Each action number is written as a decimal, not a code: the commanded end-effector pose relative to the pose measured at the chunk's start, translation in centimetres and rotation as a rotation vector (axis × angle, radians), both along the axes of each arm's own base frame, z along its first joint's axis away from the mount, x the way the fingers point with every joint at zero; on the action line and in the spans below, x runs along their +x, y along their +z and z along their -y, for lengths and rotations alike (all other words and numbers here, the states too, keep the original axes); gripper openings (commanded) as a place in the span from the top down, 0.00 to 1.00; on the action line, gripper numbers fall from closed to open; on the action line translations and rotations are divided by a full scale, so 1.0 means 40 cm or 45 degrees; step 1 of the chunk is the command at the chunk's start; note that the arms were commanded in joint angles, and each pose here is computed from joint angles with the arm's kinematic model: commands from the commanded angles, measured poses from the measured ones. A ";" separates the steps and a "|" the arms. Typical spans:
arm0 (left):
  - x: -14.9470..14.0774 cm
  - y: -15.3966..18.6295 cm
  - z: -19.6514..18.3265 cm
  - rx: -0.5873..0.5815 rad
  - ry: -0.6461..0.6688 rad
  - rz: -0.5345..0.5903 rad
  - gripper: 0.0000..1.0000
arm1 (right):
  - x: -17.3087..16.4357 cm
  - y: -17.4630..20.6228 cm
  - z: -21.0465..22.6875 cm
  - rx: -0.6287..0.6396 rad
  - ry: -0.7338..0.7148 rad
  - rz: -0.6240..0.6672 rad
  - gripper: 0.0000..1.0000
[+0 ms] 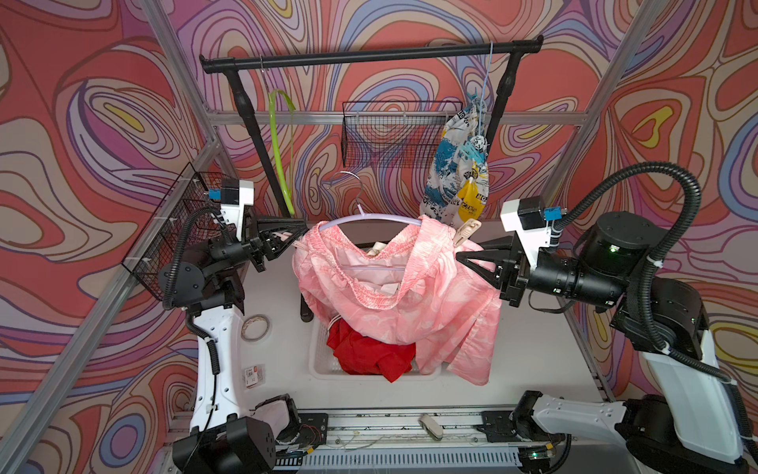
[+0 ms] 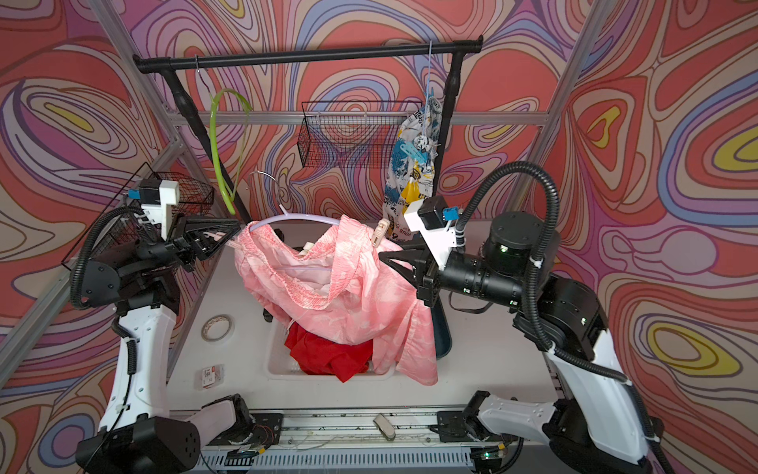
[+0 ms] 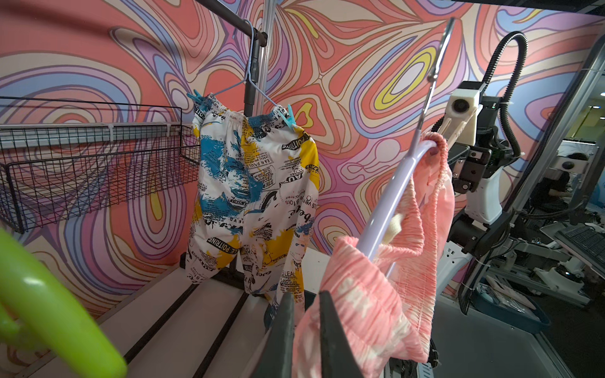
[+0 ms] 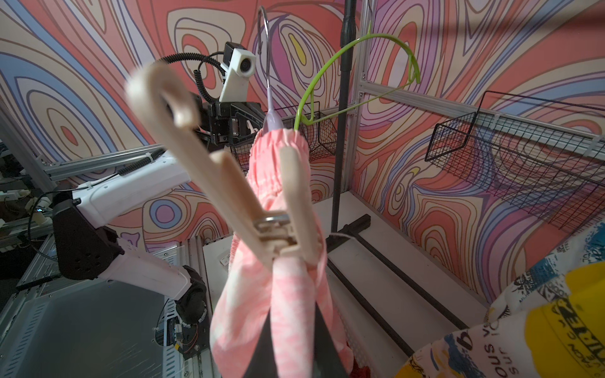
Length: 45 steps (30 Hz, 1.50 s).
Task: Remove the clothespins securing shorts to the hanger
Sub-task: Remove the clothespin from the hanger, then place the clothespin in the storage box.
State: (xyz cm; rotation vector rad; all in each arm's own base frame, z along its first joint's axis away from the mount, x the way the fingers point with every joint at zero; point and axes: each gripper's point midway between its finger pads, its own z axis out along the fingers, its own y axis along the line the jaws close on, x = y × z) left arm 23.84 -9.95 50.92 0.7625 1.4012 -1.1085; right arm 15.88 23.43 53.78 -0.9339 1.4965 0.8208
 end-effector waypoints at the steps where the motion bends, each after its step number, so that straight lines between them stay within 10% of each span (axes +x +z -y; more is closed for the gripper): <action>1: -0.039 0.014 0.020 0.046 -0.027 0.072 1.00 | 0.005 0.078 0.005 0.115 -0.023 0.124 1.00; 20: -0.058 0.114 -0.036 0.100 0.156 0.108 1.00 | 0.188 -0.039 -0.005 -0.216 -0.346 0.126 1.00; 27: -0.103 0.132 0.023 0.006 0.066 0.090 1.00 | 0.197 0.009 -0.106 -0.103 -0.165 0.121 1.00; 32: -0.147 0.005 0.093 0.132 0.258 -0.037 1.00 | 0.223 0.004 -0.207 -0.075 -0.007 0.032 1.00; 45: -0.253 -0.248 0.274 0.281 -0.021 -0.276 1.00 | 0.194 0.004 -0.220 -0.023 0.077 0.005 1.00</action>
